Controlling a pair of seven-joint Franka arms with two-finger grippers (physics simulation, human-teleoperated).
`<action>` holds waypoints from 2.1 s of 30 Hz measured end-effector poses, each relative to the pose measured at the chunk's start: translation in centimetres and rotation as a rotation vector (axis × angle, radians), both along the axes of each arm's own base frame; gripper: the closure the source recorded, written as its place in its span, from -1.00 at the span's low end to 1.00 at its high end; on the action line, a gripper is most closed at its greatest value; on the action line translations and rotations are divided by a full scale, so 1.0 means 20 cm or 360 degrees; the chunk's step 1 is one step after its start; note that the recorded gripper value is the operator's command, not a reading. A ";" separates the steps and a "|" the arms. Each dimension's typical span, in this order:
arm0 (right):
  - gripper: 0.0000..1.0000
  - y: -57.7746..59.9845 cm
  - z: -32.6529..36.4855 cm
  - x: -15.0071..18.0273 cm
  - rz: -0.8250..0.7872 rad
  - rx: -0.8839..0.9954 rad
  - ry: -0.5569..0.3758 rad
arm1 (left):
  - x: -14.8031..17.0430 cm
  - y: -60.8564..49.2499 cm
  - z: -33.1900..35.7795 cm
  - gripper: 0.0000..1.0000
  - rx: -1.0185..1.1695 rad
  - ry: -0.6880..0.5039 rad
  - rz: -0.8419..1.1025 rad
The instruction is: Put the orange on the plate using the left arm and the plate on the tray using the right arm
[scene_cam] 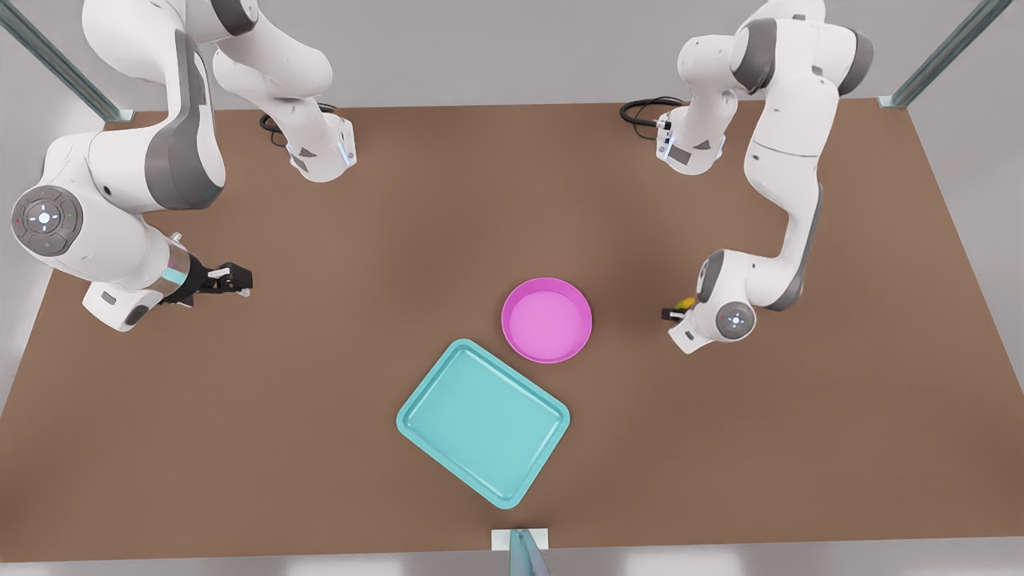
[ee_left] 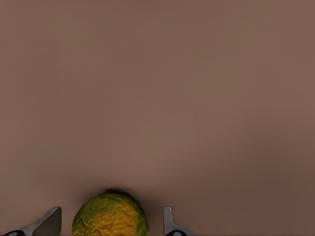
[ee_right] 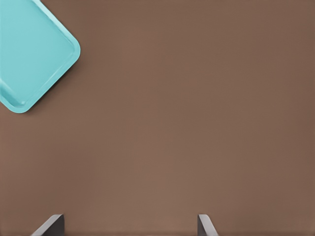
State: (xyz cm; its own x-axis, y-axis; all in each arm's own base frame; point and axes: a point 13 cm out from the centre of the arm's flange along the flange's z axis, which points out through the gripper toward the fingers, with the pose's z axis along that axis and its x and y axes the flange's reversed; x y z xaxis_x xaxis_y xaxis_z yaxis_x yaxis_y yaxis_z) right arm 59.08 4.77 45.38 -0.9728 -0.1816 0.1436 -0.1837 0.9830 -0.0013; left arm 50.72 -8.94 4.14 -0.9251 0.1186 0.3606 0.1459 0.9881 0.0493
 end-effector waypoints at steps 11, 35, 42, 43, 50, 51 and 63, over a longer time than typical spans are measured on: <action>-1.00 0.00 0.00 0.00 0.0004 0.0001 0.0002 | -0.05 0.02 -0.02 -0.38 0.0051 0.0044 0.0060; -1.00 0.42 -0.62 -0.17 0.0108 0.0161 0.0308 | 0.67 -0.30 1.73 -1.00 0.0179 -0.0409 0.0621; -1.00 1.78 -1.52 -0.54 0.0130 0.0484 0.0169 | 0.33 0.25 2.15 -1.00 0.0112 -0.0355 0.0562; -1.00 1.92 -1.60 -0.54 0.0093 0.0515 0.0112 | 0.35 0.25 2.15 -1.00 0.0116 -0.0365 0.0535; -1.00 2.22 -1.83 -0.39 -0.0295 0.0662 -0.0193 | 0.37 0.28 2.16 -1.00 0.0108 -0.0372 0.0398; -1.00 2.22 -1.84 -0.37 -0.0343 0.0674 -0.0218 | 0.37 0.29 2.16 -1.00 0.0105 -0.0371 0.0383; -1.00 2.27 -1.90 -0.30 -0.0659 0.0731 -0.0313 | 0.35 0.31 2.17 -1.00 0.0053 -0.0349 0.0276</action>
